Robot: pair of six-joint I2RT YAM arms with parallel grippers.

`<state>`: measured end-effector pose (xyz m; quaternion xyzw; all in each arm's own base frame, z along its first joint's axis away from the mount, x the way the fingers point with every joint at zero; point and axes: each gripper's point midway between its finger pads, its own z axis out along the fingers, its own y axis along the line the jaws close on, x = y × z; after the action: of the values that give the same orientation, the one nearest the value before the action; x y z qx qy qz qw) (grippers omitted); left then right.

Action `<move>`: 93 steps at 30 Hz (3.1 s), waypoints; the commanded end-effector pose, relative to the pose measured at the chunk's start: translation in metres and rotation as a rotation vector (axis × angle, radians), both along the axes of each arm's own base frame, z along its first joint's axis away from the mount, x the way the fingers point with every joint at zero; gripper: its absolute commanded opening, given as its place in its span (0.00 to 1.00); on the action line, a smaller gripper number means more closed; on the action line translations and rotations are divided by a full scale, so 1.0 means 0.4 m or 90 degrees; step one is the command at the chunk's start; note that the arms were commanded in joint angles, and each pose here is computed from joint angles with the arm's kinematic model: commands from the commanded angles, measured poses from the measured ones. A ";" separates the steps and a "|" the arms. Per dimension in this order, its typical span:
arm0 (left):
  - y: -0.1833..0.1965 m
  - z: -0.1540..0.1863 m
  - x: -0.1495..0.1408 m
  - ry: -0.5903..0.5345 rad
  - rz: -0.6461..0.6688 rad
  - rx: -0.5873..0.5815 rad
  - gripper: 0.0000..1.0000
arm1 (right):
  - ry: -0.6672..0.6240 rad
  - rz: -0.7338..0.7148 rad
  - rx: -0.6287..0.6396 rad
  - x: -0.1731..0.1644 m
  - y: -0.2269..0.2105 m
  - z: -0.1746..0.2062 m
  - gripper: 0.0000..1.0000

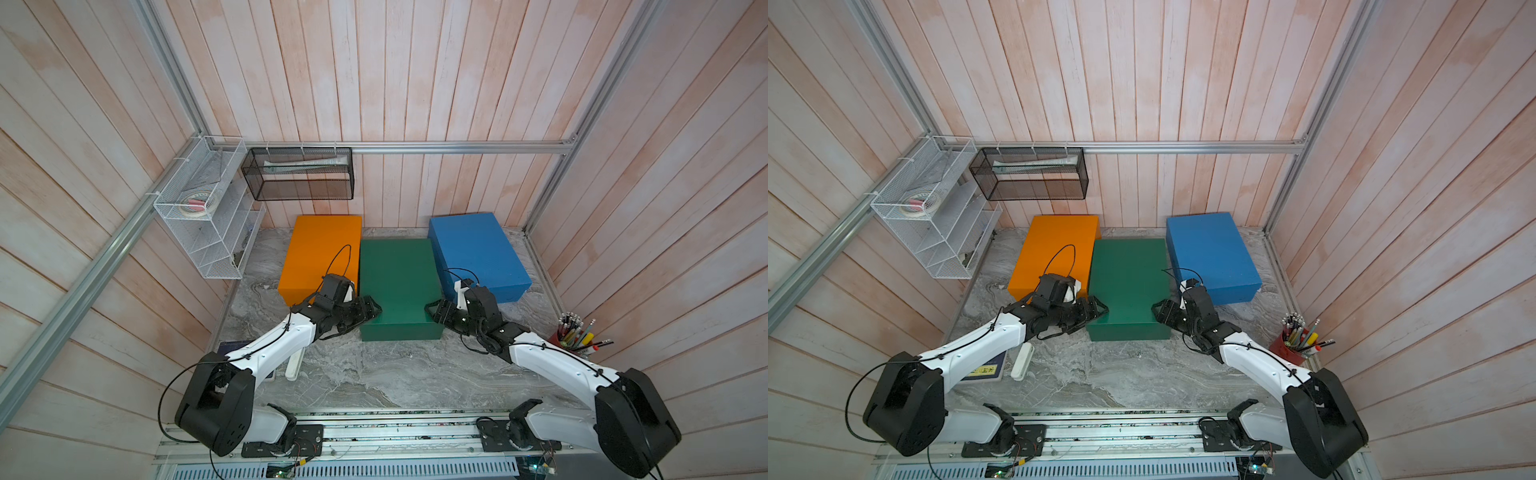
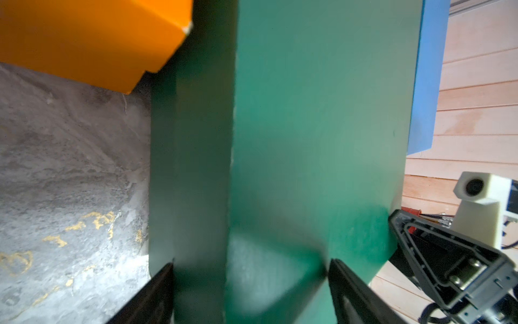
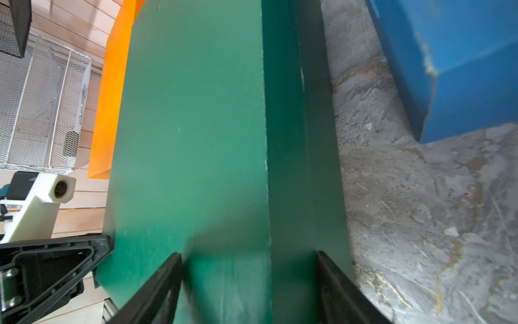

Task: Stack the shoeboxes
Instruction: Pick up the shoebox from the center of the board, then place the shoebox at the shoebox.

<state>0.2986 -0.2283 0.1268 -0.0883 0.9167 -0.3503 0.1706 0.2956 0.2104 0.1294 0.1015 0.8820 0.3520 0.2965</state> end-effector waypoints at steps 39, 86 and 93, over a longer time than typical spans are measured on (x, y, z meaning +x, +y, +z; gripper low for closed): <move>-0.139 0.324 0.017 -0.197 -0.076 -0.129 0.81 | -0.093 0.129 0.052 -0.019 0.122 0.168 0.62; -0.578 0.527 0.251 -0.316 -0.213 -0.248 0.81 | -0.182 -0.078 0.008 0.148 -0.364 0.293 0.63; -0.615 0.477 0.283 -0.289 -0.215 -0.253 0.81 | -0.161 -0.084 0.035 0.178 -0.422 0.254 0.68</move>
<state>0.4457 -0.4330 0.2527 0.0420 0.8375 -0.4653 0.2836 0.3772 0.0064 0.2346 0.2027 0.8100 0.3049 0.4581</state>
